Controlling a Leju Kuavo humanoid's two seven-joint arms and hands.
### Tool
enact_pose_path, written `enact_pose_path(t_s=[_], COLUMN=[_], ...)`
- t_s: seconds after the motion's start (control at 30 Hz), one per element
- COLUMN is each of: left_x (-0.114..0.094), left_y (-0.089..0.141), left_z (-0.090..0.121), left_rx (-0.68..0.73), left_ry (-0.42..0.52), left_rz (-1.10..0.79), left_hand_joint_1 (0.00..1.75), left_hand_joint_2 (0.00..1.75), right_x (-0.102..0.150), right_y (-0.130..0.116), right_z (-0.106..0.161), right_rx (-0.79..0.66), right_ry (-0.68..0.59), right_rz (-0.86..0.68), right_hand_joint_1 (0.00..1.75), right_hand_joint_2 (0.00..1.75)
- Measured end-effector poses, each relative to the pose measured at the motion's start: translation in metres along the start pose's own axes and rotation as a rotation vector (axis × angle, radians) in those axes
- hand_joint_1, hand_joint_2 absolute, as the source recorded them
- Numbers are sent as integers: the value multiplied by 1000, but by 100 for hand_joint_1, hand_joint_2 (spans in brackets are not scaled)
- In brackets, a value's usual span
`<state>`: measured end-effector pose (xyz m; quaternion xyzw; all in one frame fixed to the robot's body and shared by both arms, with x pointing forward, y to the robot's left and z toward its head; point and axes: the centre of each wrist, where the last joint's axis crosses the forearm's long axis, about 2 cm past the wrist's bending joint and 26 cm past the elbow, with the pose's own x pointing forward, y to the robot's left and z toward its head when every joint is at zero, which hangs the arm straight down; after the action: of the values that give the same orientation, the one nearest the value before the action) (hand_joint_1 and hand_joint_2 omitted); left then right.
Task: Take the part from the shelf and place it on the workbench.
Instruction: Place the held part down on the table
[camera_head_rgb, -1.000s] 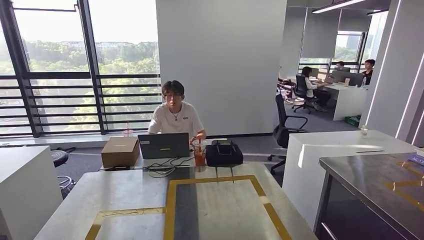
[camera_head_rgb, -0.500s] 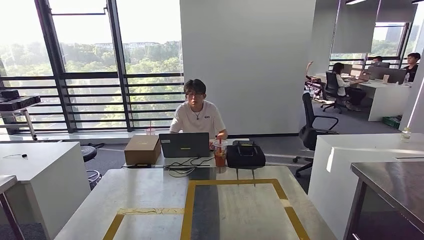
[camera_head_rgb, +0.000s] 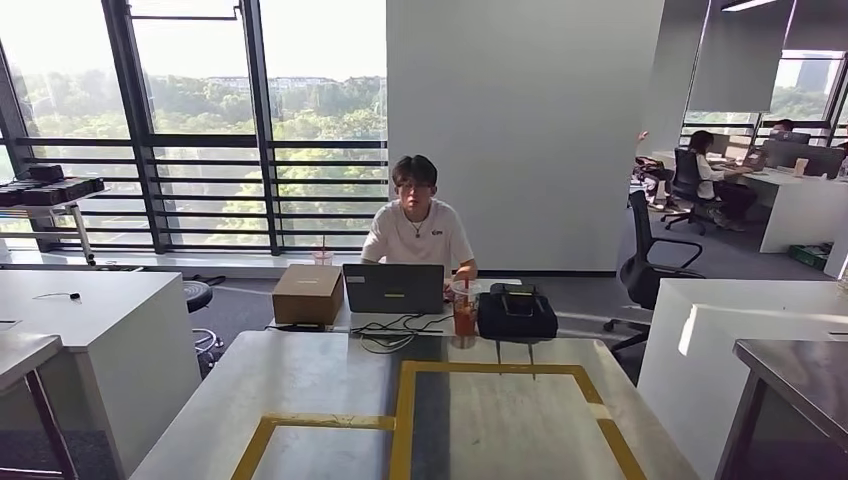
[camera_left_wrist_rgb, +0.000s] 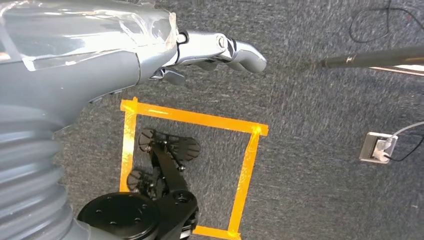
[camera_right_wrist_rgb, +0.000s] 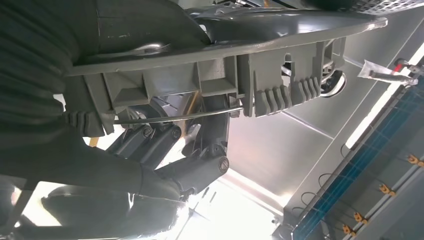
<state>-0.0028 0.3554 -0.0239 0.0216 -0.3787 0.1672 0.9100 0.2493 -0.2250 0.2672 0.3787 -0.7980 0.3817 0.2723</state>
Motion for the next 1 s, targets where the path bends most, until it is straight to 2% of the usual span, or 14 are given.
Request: enact_pose_path(t_s=[0.5,1.0], left_x=[6,12], left_y=[0,0], left_z=[-2,-11], left_rx=[29,41], left_ry=[-10,-33], left_rz=[-11,-25], left_hand_joint_1=[0,0], left_hand_joint_2=[175,175], right_x=[17,16], right_y=[-3,-1], right_z=[5,6], right_rx=[-51,-66], right_ry=[-14,-12], right_rz=[203,219], right_hand_joint_1=[175,175], right_hand_joint_2=[175,175])
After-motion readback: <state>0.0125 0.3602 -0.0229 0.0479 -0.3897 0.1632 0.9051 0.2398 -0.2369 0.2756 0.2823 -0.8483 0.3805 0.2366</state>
